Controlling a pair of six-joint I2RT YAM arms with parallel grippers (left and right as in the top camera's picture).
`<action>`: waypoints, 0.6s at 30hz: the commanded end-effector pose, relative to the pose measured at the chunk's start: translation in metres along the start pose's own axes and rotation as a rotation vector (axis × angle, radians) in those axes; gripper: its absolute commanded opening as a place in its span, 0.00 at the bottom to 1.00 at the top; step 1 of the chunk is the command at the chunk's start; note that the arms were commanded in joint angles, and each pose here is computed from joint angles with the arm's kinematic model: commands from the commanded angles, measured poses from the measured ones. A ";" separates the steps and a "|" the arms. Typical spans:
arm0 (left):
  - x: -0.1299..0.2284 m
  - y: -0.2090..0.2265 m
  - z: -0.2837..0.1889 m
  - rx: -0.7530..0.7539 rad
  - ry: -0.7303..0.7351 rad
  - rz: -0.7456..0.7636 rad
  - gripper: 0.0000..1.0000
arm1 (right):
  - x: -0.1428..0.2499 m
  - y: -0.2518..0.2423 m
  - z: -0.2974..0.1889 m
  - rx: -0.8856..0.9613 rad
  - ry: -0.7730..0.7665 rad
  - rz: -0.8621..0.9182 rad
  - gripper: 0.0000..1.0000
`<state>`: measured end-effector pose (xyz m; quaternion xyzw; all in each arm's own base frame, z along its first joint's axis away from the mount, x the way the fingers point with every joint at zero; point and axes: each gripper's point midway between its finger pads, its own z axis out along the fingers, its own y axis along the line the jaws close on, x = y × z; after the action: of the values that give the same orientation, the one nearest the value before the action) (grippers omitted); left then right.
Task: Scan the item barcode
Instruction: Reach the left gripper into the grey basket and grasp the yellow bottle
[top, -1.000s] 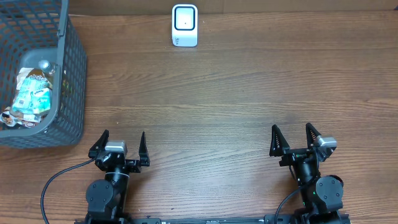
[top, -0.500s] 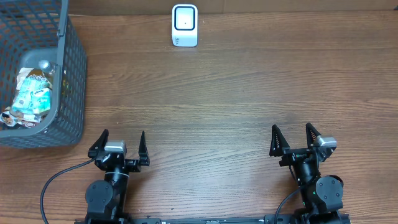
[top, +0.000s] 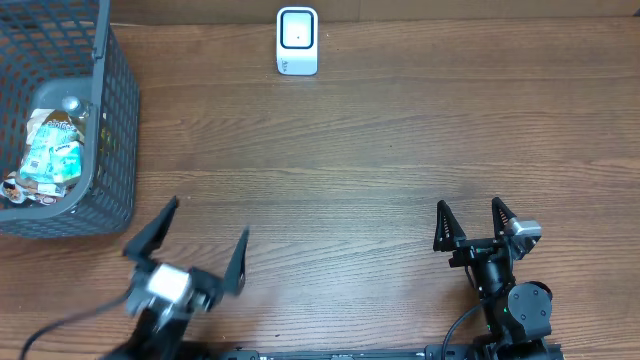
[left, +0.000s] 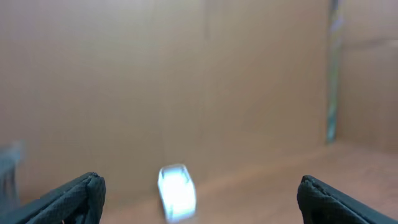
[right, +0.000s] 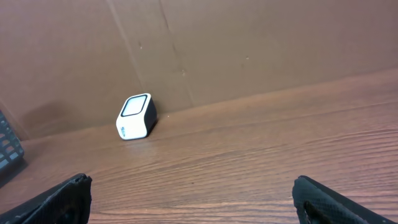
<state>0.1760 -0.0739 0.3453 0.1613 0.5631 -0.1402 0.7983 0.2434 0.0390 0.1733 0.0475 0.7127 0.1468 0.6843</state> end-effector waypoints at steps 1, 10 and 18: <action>-0.072 -0.023 -0.019 0.093 -0.151 0.075 1.00 | 0.002 0.001 0.000 -0.007 -0.001 -0.005 1.00; -0.181 -0.031 -0.055 0.043 -0.357 0.180 0.99 | 0.002 0.001 0.000 -0.008 -0.001 -0.004 1.00; -0.199 -0.004 -0.018 -0.031 -0.174 0.071 1.00 | 0.003 0.001 0.000 -0.008 -0.001 -0.005 1.00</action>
<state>0.0680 -0.0658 0.5152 0.1757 0.4500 -0.1188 0.8675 0.2433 0.0390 0.1731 0.0477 0.7129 0.1469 0.6840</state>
